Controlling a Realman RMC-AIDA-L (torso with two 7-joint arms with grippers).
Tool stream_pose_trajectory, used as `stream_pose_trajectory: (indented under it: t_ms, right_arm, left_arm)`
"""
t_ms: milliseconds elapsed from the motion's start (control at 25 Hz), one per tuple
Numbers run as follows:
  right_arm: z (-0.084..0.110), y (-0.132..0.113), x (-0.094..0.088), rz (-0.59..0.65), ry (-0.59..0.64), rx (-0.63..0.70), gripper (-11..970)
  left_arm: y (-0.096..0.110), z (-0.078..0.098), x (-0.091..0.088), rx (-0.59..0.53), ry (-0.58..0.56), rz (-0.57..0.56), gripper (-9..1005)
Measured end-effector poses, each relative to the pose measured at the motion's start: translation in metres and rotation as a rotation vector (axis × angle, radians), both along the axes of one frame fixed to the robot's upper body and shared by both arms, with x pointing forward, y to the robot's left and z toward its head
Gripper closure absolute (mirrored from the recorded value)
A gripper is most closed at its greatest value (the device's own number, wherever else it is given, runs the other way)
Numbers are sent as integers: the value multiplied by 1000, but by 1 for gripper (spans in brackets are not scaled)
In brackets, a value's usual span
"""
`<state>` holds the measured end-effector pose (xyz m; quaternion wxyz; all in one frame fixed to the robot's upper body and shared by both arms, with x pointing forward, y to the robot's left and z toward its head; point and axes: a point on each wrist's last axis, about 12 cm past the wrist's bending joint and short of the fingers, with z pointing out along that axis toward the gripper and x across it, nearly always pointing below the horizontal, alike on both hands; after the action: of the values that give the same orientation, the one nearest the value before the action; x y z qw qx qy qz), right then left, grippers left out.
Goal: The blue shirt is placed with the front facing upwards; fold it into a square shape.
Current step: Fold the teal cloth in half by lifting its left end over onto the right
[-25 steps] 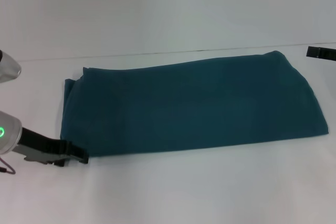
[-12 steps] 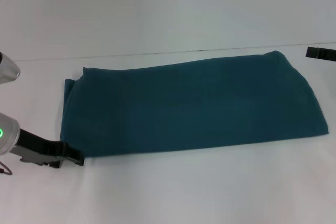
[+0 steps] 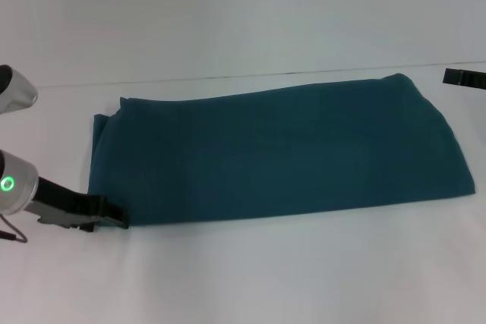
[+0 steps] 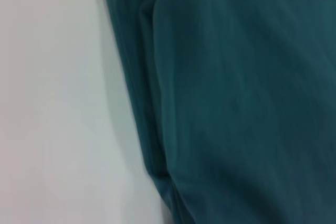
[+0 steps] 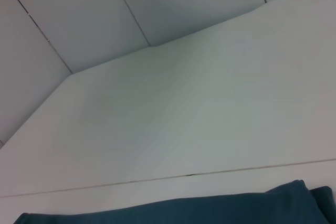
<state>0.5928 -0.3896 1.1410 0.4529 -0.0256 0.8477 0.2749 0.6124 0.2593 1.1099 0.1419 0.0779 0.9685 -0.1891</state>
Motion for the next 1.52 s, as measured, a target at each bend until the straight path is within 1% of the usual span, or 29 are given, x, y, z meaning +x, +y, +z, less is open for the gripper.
stream_pose_trajectory:
  t_ms: [600, 880, 1160, 1520]
  right_arm:
    - [-1, 0, -1, -2, 1, 1, 235]
    - [-1, -1, -1, -4, 1, 0, 235]
    - [-1, 0, 0, -3, -1, 1, 235]
    - [1, 2, 2, -1, -5, 0, 234]
  left_arm:
    - [-13, 3, 10, -3, -75, 8, 320]
    - [-12, 2, 10, -2, -76, 12, 320]
    - [-6, -2, 7, 8, -69, 25, 320]
    - [-7, -2, 10, 12, -88, 30, 321]
